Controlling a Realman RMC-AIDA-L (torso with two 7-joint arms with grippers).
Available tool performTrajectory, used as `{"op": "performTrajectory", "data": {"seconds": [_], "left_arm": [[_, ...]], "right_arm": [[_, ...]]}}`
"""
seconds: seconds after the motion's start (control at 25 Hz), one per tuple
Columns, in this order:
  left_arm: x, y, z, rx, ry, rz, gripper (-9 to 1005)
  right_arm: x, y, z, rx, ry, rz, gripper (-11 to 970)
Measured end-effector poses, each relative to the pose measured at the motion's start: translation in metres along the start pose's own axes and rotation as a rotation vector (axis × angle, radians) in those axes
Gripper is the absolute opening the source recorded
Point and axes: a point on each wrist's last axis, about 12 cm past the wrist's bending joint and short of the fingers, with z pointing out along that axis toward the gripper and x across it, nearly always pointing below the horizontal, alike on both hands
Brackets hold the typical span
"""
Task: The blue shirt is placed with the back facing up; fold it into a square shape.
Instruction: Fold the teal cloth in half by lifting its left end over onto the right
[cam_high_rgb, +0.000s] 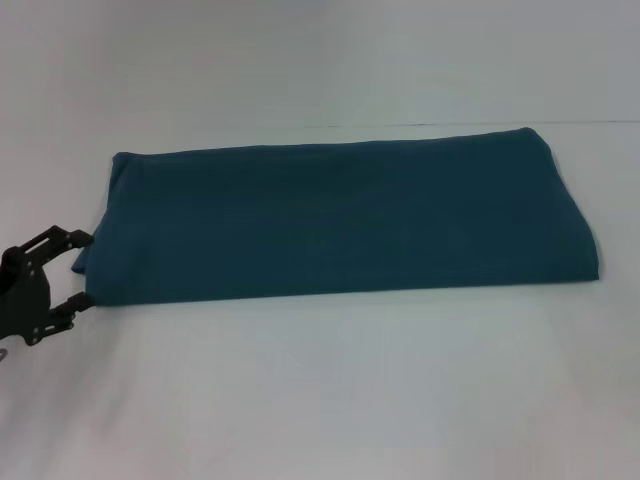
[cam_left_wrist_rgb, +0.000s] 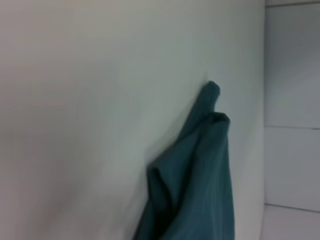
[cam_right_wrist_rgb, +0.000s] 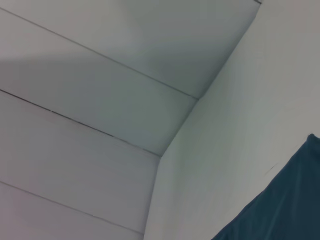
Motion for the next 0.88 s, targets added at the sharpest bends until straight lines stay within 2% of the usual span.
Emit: {"op": "performTrajectory", "data": {"seconds": [0.4, 0.88], "left_arm": [[0.0, 0.011, 0.001, -0.037, -0.037, -0.022, 850], [-0.001, 0.011, 0.009, -0.062, -0.051, -0.019, 831]], "right_arm": [[0.0, -0.002, -0.002, 0.008, -0.006, 0.003, 675], [0.002, -0.004, -0.002, 0.018, -0.014, 0.009, 675]]}}
